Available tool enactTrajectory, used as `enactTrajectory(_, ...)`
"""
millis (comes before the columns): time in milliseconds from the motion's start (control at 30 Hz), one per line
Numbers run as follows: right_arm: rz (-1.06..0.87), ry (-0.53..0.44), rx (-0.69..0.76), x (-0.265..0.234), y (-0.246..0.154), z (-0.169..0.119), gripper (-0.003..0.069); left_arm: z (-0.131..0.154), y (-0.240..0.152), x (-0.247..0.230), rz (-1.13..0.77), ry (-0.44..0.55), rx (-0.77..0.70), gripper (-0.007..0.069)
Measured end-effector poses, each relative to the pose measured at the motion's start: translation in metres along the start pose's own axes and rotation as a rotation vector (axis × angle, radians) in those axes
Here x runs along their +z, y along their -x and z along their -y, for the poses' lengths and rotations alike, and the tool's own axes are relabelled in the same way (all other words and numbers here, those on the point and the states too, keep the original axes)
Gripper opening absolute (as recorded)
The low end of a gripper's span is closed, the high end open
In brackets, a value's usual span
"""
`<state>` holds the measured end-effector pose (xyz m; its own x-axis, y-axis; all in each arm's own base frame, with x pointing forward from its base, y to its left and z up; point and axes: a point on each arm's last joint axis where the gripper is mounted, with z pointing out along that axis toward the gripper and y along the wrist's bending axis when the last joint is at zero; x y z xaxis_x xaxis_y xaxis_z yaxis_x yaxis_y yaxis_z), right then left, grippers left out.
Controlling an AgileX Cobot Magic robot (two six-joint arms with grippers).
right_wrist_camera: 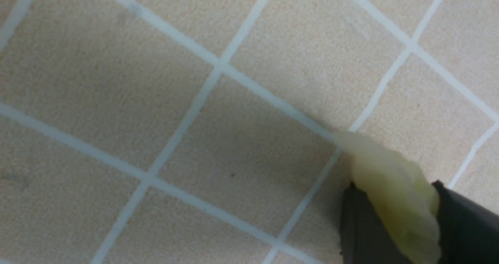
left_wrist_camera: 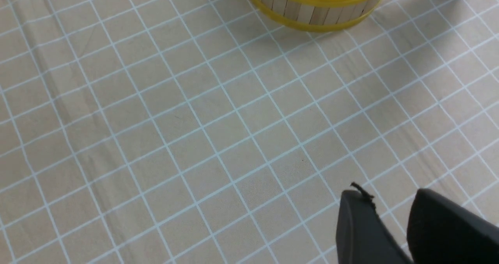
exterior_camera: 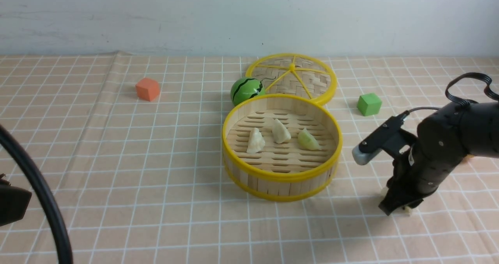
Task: Put the dumplings into the steamer on the table with the brown tablecloth.
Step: 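Reach for and grasp a dumpling lying on the table beside the steamer, then place the dumpling in the bamboo steamer basket with the right gripper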
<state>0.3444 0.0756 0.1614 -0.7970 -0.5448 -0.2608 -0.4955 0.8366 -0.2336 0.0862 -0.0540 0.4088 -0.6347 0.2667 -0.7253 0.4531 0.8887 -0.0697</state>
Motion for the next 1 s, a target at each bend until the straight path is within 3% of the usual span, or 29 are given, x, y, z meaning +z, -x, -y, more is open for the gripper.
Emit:
enactTrajectory(200,0.053,0.057,0.079,-0.052,0.028,-0.006,0.0194,0.000,0.000,0.000,0.000,-0.003,-0.001,0.0197)
enactTrajectory(400,0.250,0.180,0.075,-0.105,0.084,-0.045,0.0194,0.000,0.001,0.000,0.006,-0.004,-0.001,0.0198)
enactTrajectory(633,0.263,0.250,0.022,-0.069,0.131,-0.090,0.0194,0.000,0.001,0.000,0.006,-0.004,-0.001,0.0201)
enactTrajectory(800,0.221,0.258,0.022,-0.027,0.146,-0.102,0.0194,0.000,0.000,0.000,-0.001,0.004,0.001,0.0202)
enactTrajectory(867,0.215,0.259,0.035,-0.021,0.149,-0.103,0.0206,-0.001,0.000,0.000,-0.003,0.009,0.003,0.0202)
enactTrajectory(1000,0.224,0.260,0.070,-0.019,0.154,-0.103,0.0372,-0.002,-0.001,-0.002,0.001,0.022,0.008,0.0204)
